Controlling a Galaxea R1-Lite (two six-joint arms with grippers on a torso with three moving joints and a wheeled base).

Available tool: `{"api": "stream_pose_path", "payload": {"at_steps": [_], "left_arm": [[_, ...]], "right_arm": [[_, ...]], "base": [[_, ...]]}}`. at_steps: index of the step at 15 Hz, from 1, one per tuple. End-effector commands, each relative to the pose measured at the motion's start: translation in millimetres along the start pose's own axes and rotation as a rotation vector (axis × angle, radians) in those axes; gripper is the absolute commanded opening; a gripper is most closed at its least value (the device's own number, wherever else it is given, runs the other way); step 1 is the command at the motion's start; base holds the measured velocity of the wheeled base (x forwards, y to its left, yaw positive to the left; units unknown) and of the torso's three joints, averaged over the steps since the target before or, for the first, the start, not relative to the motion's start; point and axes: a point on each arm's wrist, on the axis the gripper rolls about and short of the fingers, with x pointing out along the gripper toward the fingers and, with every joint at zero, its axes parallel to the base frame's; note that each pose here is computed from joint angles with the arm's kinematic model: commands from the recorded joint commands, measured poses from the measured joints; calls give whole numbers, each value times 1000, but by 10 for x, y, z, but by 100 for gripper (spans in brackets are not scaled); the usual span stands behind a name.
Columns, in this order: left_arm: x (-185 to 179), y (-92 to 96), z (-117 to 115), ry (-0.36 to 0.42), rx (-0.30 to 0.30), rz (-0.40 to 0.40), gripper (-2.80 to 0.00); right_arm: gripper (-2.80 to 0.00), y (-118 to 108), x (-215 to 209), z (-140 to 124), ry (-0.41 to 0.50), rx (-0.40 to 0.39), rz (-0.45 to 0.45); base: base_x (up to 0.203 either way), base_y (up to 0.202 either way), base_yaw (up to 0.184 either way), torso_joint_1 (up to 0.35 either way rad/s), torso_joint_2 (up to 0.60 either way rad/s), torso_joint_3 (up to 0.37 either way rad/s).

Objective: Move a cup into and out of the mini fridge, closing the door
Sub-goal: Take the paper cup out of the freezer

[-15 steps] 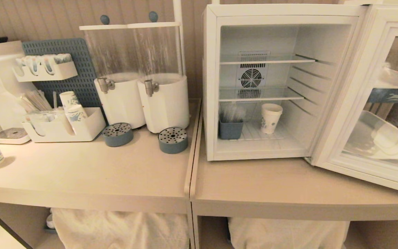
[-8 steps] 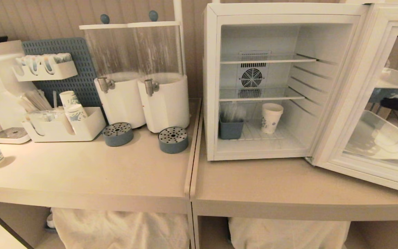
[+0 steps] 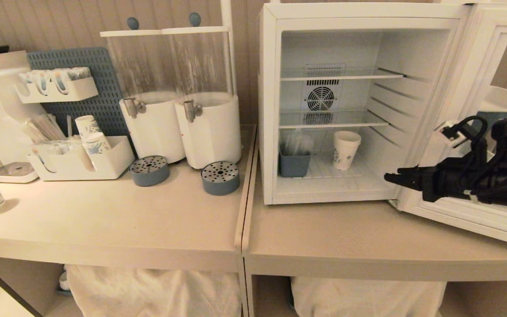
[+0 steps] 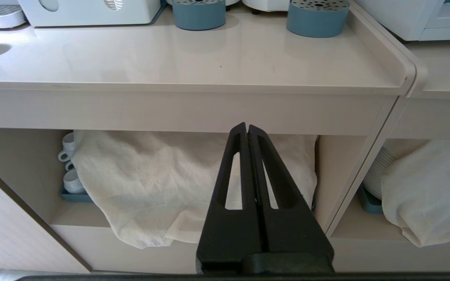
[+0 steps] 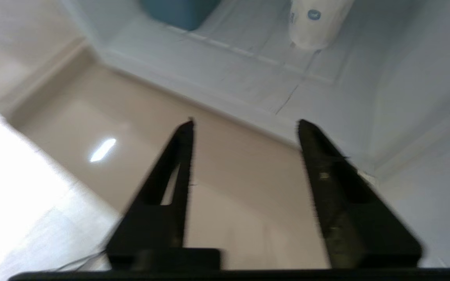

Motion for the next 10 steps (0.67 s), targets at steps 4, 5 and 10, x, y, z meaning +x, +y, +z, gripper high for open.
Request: {"api": "stream_pose_path", "payload": {"at_steps": [4,5,10], "left_arm": [[-1,0,-1,-1,1,0,-280],[-1,0,-1,-1,0,0,-280],[-1,0,0,-3,-3,0,-280]], "right_arm": [[0,213,713,-294,-203,-138,-288],[0,275,801,-320,-234,-145,-342],[0,276,1236,-508,-311,-150,-535]], "base": [[0,0,0,0,0,0],[0,0,0,0,0,0],[0,0,0,0,0,0]]}}
